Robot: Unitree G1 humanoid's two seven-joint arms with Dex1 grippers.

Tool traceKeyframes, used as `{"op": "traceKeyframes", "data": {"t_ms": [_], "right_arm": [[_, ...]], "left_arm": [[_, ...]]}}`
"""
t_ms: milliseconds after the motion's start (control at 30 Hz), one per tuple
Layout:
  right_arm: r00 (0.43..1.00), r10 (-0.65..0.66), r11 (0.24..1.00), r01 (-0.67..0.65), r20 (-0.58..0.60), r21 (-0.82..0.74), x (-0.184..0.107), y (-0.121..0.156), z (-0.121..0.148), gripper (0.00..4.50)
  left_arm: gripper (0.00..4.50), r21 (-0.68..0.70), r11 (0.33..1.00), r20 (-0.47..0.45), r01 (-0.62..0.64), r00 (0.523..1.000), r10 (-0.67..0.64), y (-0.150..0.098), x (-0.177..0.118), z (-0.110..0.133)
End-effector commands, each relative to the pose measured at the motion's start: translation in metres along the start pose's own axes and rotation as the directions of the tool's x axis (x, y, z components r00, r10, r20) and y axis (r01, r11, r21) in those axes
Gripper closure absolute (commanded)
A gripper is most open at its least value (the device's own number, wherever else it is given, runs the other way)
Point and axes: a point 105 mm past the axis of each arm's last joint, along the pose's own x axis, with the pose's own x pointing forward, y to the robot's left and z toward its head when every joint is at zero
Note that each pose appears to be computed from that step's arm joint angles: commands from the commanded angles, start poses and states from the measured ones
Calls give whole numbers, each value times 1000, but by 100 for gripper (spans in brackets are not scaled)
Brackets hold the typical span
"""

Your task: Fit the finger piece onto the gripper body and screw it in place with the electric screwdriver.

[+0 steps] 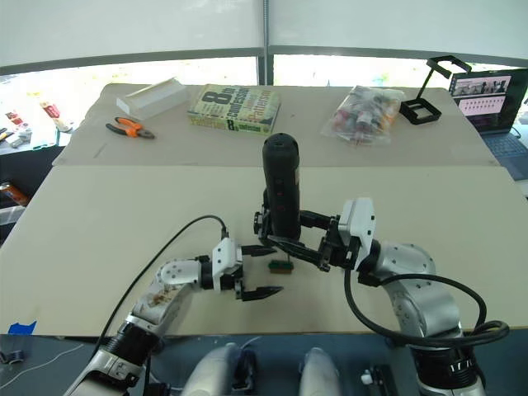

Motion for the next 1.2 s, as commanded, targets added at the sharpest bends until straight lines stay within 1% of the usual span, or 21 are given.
{"op": "traceKeyframes", "data": {"t_ms": [33,1200], "right_arm": [[998,6,997,-2,58,-71,1,0,17,259],[999,17,998,-14,35,-63,1,4,10,259]], "left_arm": [[0,-25,1000,-14,17,1000,-17,-6,1,-7],[0,-25,1000,-6,17,1000,-17,-5,3,-1]]}}
